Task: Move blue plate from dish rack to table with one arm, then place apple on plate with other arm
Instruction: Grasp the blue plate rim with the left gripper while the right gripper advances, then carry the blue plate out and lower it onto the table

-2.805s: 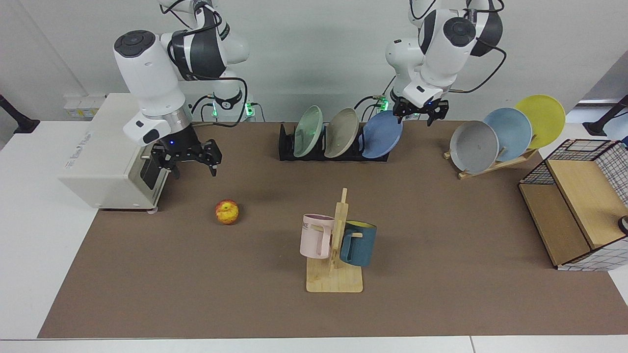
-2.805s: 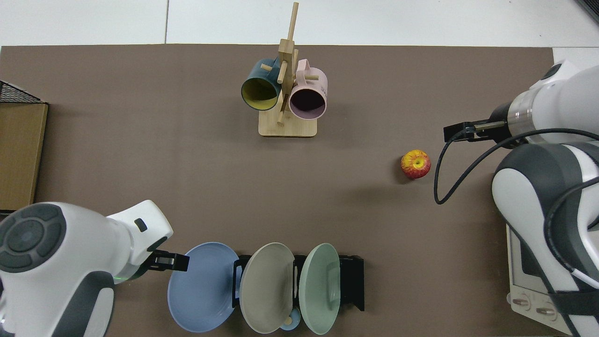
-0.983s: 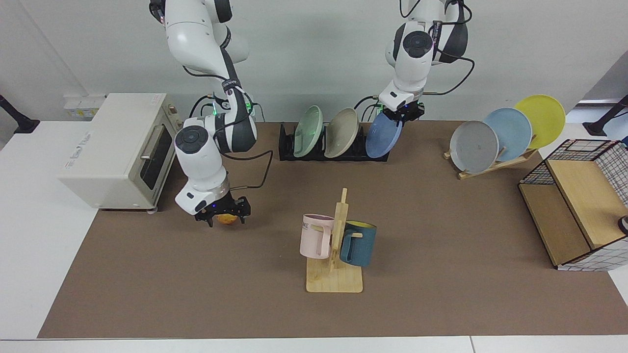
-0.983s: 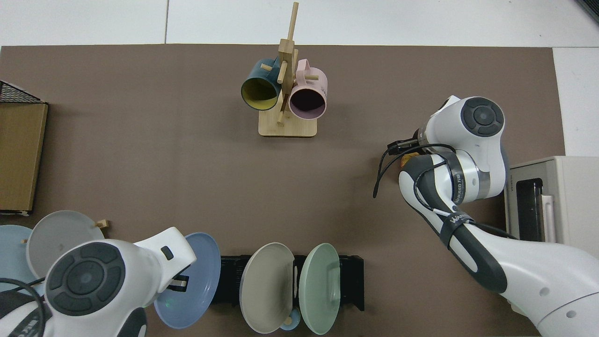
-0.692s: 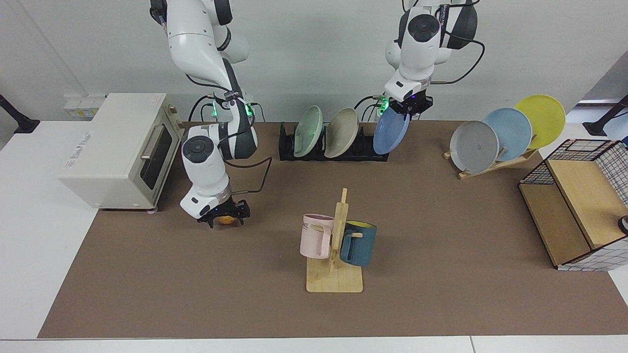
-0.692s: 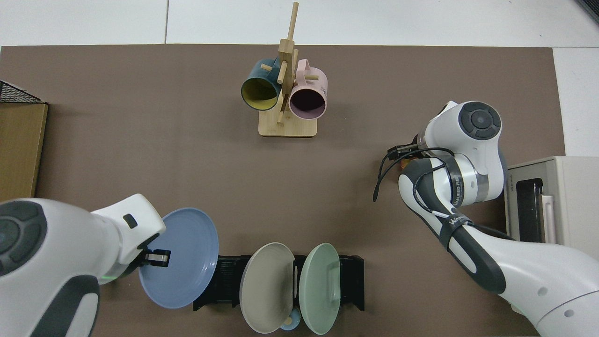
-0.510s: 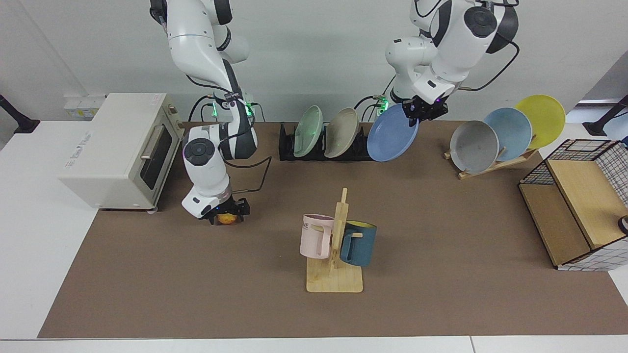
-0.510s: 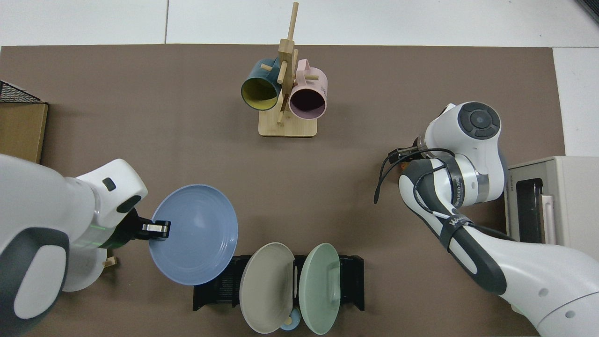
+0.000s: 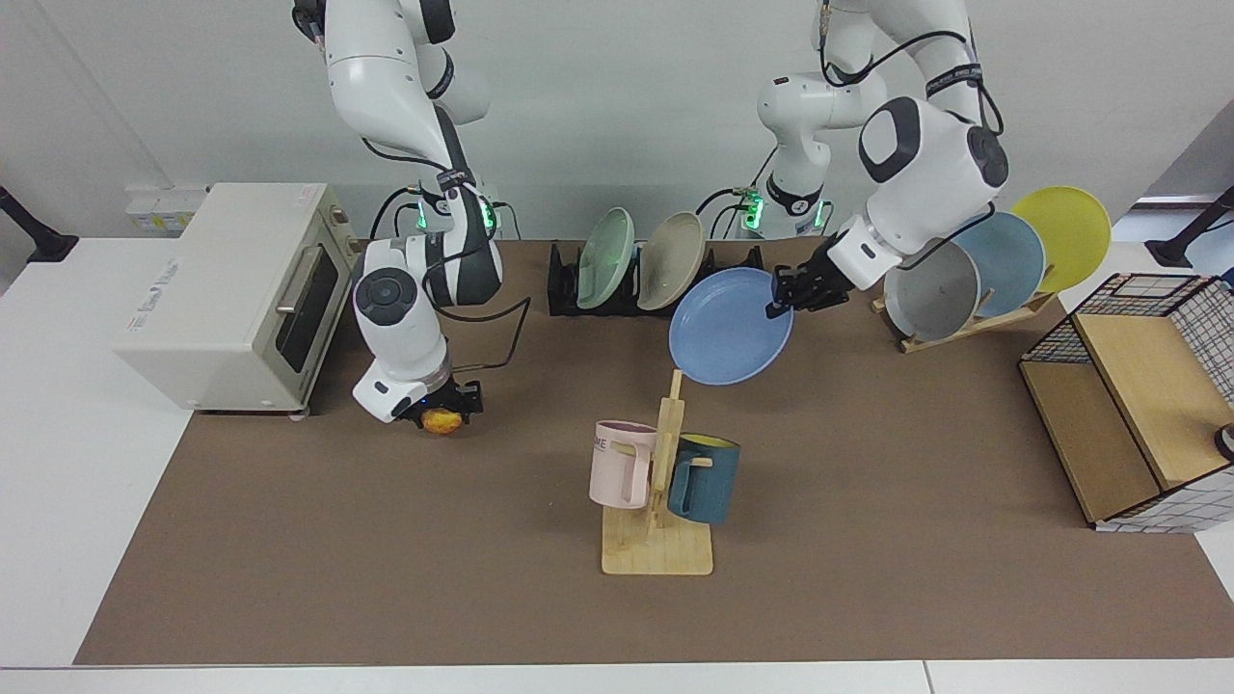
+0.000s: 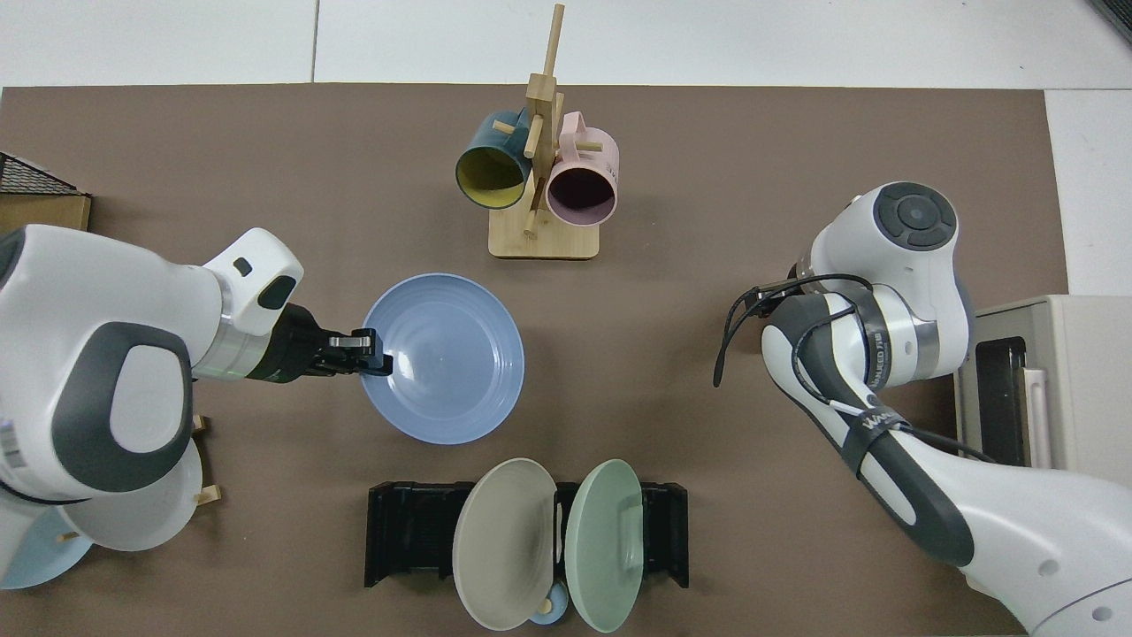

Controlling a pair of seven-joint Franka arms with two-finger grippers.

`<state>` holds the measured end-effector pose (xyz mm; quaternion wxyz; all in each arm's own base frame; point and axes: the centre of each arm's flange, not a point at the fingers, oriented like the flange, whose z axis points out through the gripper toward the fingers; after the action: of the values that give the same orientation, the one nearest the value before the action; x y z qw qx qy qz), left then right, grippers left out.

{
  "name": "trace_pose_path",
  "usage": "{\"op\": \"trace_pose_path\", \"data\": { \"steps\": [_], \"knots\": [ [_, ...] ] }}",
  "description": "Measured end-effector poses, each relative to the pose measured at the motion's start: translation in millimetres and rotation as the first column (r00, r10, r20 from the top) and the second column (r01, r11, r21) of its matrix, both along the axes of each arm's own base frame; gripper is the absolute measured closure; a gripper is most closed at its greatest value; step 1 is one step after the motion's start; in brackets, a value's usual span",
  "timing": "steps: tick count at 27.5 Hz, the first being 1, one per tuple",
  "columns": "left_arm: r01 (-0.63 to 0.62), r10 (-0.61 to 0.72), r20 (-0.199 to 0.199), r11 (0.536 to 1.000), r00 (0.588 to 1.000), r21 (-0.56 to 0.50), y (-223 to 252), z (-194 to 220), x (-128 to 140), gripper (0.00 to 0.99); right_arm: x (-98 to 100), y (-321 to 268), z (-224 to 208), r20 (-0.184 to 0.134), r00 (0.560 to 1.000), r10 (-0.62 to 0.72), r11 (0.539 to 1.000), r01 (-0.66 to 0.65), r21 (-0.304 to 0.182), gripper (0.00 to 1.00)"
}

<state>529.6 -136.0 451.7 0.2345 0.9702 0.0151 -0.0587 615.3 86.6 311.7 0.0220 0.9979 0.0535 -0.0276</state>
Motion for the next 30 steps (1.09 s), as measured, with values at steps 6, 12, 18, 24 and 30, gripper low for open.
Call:
{"op": "trace_pose_path", "data": {
  "steps": [6, 12, 18, 24, 30],
  "knots": [
    [-0.034, 0.034, 0.007, 0.997, 0.999, -0.065, -31.3, -38.7, 15.4, 0.877, 6.1, 2.6, 30.0, 0.041, 0.999, 0.002, 1.0, -0.002, 0.007, 0.25],
    [-0.03, 0.035, 0.052, 0.995, 0.998, -0.097, -78.1, -64.4, 18.3, 0.877, 4.5, 1.8, 74.2, 0.082, 0.997, 0.0, 1.0, -0.001, 0.016, 0.25],
    [-0.049, 0.062, 0.11, 0.992, 0.992, -0.117, -125.2, -81.3, 14.8, 0.877, -4.5, -0.2, 127.4, 0.088, 0.996, -0.004, 1.0, 0.002, 0.019, 0.25],
    [-0.048, 0.066, 0.135, 0.99, 0.989, -0.13, -166.6, -96.1, 2.5, 0.877, -10.4, -3.3, 159.3, 0.107, 0.994, -0.009, 1.0, 0.007, 0.023, 0.25],
    [-0.076, 0.1, 0.202, 0.99, 0.974, -0.122, -197.6, -134.4, -2.5, 0.855, -11.8, -5.6, 166.7, 0.118, 0.993, -0.013, 1.0, 0.01, 0.025, 0.25]
  ]
}}
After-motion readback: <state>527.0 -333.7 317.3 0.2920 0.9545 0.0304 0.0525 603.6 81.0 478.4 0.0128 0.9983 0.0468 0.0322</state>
